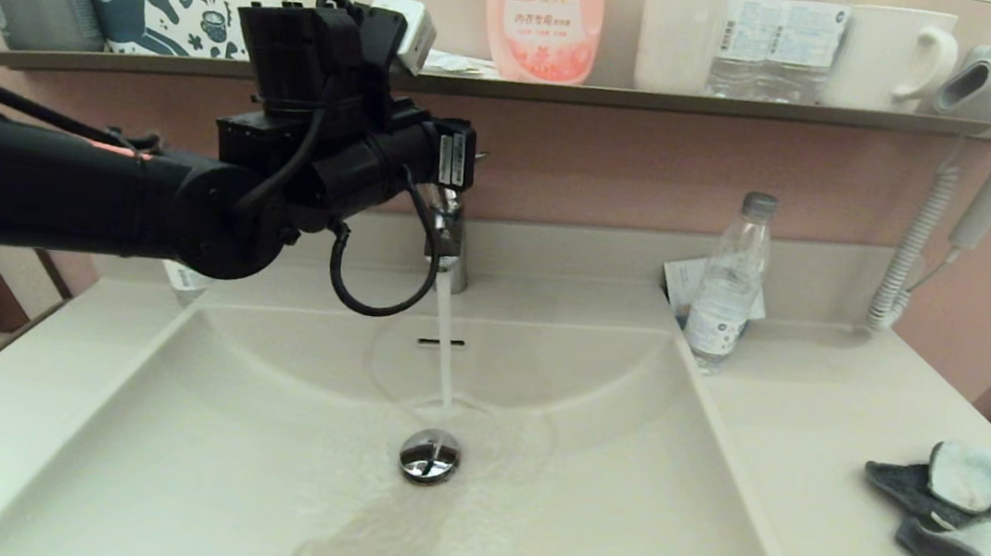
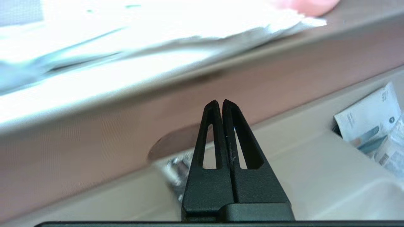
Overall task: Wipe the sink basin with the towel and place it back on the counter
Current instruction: Turn off the faucet
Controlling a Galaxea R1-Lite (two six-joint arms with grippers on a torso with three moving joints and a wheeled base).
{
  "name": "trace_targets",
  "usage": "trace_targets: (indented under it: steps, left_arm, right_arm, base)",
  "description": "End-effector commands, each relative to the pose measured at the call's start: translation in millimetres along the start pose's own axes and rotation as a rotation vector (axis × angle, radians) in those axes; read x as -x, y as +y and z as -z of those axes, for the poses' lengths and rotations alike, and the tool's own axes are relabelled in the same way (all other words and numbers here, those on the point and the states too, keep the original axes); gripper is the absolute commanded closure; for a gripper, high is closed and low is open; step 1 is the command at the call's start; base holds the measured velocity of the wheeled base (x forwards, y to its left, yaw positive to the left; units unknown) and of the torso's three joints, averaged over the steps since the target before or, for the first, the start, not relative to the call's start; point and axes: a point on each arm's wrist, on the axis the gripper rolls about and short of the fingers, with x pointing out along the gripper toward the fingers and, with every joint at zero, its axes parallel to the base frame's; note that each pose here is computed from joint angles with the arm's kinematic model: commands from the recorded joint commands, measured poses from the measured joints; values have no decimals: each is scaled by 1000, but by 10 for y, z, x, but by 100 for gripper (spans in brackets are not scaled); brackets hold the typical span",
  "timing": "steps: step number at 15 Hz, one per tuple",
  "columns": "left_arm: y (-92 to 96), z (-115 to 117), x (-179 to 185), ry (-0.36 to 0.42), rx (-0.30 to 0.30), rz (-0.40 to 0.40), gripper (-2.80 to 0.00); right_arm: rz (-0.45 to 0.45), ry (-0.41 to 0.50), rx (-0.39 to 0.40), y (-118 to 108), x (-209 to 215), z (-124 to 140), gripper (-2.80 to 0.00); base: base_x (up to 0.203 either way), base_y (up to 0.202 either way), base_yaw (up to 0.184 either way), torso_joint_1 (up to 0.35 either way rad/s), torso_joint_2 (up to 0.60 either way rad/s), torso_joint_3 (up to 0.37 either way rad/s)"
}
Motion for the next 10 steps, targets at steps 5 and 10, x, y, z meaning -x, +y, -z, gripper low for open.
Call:
trace_targets:
  steps: [5,10]
  left_arm:
    - [-113,313,-378,34,-6,30,0]
    - [-214,437,-301,81,-10,59,0]
  right_arm:
    - [0,0,0,0,0,0,0]
    - [0,0,-1,0,0,0,0]
  base:
    - [0,0,0,0,0,0]
    - [0,0,0,0,0,0]
